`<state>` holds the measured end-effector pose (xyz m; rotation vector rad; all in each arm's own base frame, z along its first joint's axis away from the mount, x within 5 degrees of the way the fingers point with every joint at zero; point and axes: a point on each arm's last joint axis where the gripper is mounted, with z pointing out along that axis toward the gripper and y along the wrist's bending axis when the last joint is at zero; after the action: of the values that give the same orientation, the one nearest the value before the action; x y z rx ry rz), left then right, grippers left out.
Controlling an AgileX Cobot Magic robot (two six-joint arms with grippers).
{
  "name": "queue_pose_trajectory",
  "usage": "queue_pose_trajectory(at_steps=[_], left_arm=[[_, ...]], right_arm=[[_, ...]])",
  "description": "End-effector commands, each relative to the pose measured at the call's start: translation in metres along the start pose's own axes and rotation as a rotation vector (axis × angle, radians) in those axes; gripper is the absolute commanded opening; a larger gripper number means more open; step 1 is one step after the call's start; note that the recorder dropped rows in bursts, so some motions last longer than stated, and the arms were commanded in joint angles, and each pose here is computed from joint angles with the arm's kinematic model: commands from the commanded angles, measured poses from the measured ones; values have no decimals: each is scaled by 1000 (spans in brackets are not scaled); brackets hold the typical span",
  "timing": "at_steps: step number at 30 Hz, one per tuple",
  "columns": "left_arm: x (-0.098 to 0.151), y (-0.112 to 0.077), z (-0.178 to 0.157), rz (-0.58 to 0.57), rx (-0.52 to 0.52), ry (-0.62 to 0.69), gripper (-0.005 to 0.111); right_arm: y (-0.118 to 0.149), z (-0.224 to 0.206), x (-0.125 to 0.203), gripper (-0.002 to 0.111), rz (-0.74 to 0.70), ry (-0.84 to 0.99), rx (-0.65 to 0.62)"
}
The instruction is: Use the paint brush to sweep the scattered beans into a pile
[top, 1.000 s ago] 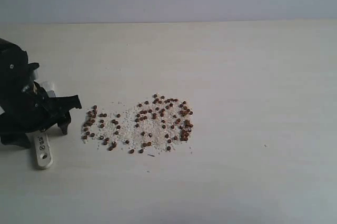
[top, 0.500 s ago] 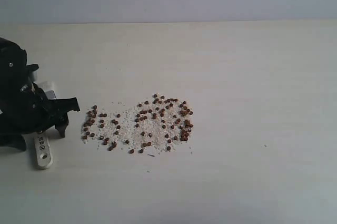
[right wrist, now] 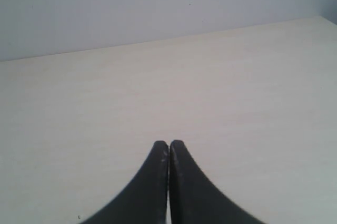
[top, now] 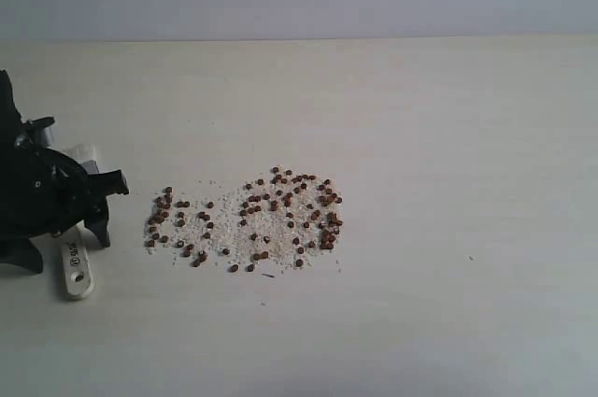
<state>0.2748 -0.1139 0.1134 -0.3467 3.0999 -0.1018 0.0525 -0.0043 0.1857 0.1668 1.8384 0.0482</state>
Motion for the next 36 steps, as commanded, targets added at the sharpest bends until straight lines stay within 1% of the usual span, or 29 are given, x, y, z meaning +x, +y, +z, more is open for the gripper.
queue_pose_trajectory(at_steps=[1, 6, 11, 16, 21, 23, 24, 27, 28, 29, 30, 31, 36], left_arm=[[-3, 2, 2, -5, 8, -10, 69], [-7, -1, -3, -7, 6, -3, 68], [-8, -2, -2, -14, 8, -7, 54], [-9, -1, 3, -9, -3, -3, 55], [-13, 2, 6, 1, -74, 12, 55], [-16, 0, 6, 4, -79, 12, 54], [-17, 0, 6, 2, -78, 11, 52], [-19, -1, 6, -3, -66, -7, 36], [-19, -1, 6, -3, -66, -7, 34], [-18, -1, 6, 12, -69, -3, 24], [-18, -1, 6, 33, -69, -2, 10], [-18, -1, 6, 51, -68, -3, 0], [-28, -8, 2, 190, -19, -87, 0]], right_arm=[[-1, 0, 1, 0, -1, -7, 6], [-1, 0, 1, 0, -1, -7, 6], [-1, 0, 1, 0, -4, -7, 6], [-1, 0, 1, 0, -4, -7, 6], [-1, 0, 1, 0, -4, -7, 6], [-1, 0, 1, 0, -4, -7, 6], [-1, 0, 1, 0, -4, -7, 6], [-1, 0, 1, 0, -2, -7, 6], [-1, 0, 1, 0, -2, -7, 6], [-1, 0, 1, 0, -2, -7, 6], [-1, 0, 1, 0, -2, -7, 6], [-1, 0, 1, 0, -2, -7, 6], [-1, 0, 1, 0, -2, -7, 6]])
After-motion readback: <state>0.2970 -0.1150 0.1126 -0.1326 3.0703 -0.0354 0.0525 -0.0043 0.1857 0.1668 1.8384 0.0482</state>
